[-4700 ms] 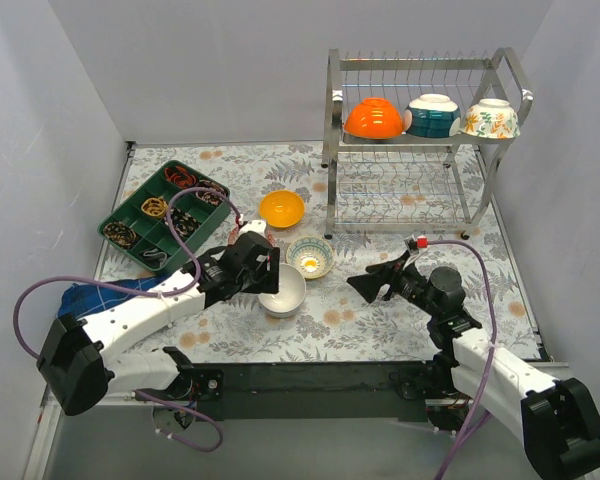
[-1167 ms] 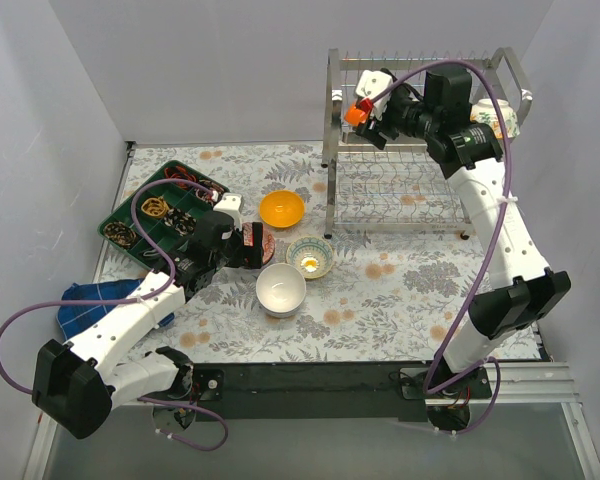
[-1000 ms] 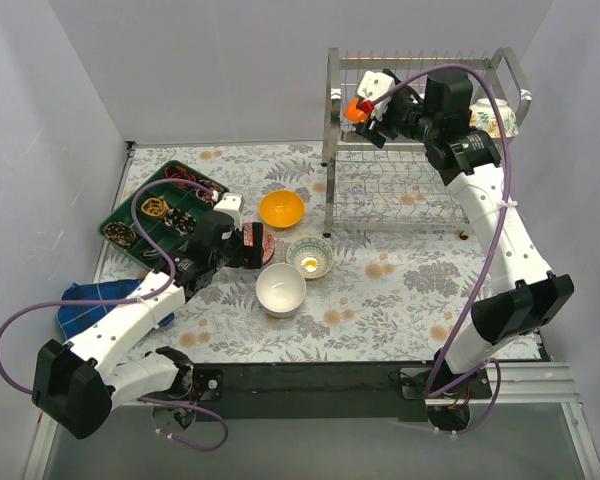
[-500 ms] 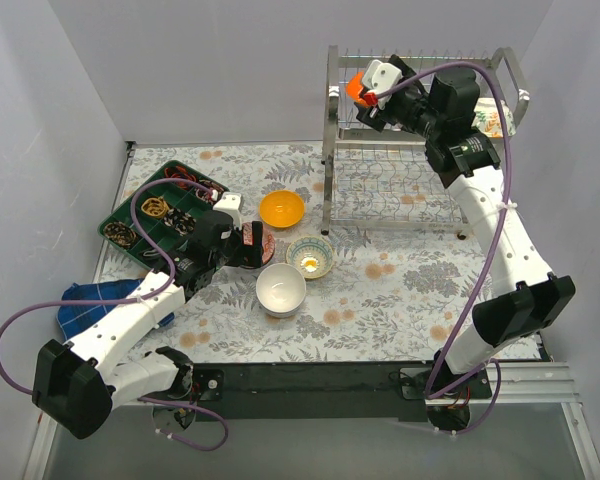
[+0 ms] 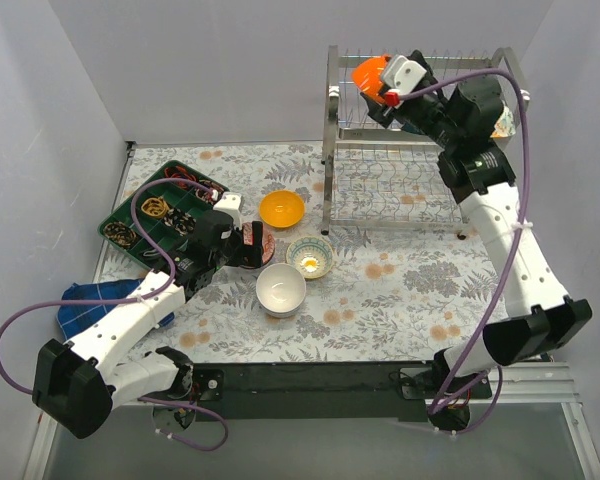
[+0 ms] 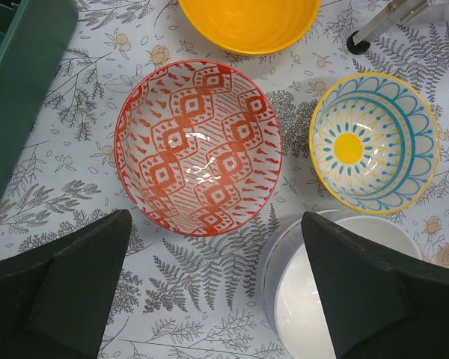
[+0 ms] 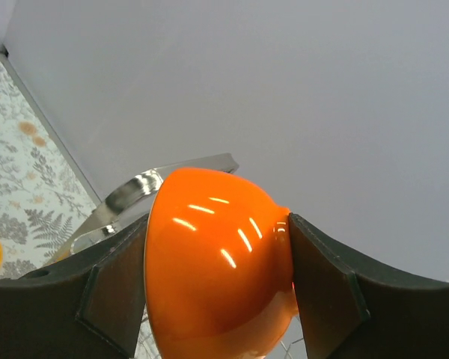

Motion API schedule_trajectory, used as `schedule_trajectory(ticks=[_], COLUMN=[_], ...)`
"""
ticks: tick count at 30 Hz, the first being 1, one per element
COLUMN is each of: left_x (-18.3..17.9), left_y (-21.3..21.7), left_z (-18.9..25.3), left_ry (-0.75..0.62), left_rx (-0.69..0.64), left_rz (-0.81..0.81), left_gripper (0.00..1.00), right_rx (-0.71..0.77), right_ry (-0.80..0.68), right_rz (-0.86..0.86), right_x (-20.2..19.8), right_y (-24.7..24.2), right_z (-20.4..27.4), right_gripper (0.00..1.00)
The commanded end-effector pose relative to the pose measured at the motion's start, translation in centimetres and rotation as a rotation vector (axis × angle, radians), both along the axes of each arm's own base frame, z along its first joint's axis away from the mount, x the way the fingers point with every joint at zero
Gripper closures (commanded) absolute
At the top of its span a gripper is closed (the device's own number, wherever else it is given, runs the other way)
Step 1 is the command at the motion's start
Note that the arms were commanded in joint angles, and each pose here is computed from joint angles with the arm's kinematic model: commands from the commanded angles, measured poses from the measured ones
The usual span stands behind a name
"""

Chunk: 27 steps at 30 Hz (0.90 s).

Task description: Unload the bowls from the dish rack

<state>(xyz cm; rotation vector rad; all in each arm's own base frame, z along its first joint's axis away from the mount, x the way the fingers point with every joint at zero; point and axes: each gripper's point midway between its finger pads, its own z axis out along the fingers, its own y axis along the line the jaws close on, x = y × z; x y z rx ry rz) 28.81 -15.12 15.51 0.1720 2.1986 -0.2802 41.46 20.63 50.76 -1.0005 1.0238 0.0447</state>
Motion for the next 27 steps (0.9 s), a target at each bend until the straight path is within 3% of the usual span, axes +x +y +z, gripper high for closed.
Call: schedule_trajectory(ticks=[1,6,18,27], left_x=[-0.1,-0.1,-0.4,-1.1], left_y=[0.2,0.1,-1.0,-2.7], left_z=[0.1,0.3,1.8,4.2], left_ry=[-0.01,-0.015,-0.055,-0.138], left_rx=[0.001,-0.006,-0.064,-0.173], left_rz=[-0.004,-0.012,-0.067,-0.153], left_gripper=[0.02,0.02,0.02,0.02], right_rx=[0.119,0.167,0.307,0.573], right_ry=[-0.137,-0.082,0.346,0.705], right_rz=[0.094,0.199,0.429,0.401], right_x=[-5.8,-10.4,-18.0,-19.3], right_y=[-0.5,-0.4,0.9,0.7], right_z=[5.4,3.6,-8.4,-17.5], right_gripper=[0.76,0.77,0.77,0.76])
